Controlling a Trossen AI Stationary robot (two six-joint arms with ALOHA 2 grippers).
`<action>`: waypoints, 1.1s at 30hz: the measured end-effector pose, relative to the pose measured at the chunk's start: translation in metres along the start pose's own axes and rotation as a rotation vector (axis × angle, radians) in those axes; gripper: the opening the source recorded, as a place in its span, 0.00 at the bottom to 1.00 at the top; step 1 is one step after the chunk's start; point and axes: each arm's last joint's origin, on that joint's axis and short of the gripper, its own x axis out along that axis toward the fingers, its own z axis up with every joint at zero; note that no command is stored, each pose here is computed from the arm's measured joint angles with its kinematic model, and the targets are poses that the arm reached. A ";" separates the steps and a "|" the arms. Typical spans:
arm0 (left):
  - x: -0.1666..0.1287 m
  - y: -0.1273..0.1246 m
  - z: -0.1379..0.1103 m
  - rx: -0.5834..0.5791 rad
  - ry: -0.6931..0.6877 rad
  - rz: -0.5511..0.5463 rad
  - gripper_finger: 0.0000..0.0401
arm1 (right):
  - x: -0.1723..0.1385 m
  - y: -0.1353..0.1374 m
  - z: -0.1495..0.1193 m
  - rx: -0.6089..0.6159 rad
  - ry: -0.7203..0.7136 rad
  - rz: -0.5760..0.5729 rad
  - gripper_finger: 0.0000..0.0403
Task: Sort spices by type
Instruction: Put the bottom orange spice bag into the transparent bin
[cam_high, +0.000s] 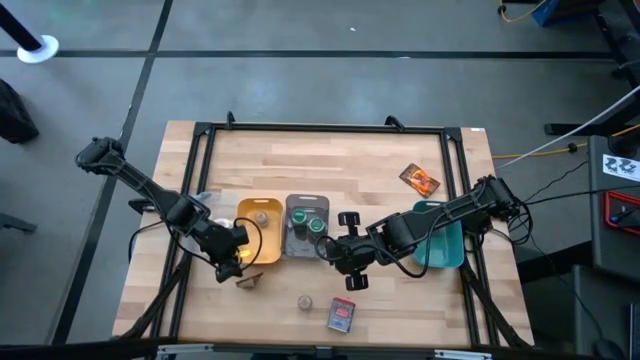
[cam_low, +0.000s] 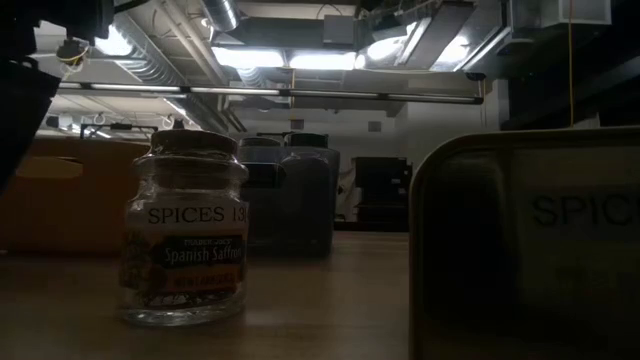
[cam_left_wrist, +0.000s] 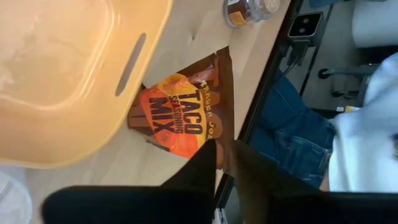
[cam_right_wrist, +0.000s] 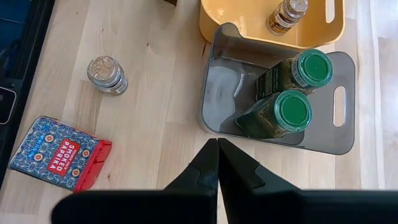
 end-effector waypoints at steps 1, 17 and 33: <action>0.000 0.000 0.000 0.000 0.000 -0.001 0.14 | 0.000 0.000 0.000 0.000 0.000 0.000 0.02; 0.006 -0.006 -0.017 0.038 0.077 0.000 0.55 | 0.000 0.000 0.000 0.001 0.000 0.000 0.02; 0.038 0.000 -0.016 0.048 0.088 0.147 0.55 | 0.000 0.000 0.000 0.001 -0.002 0.000 0.02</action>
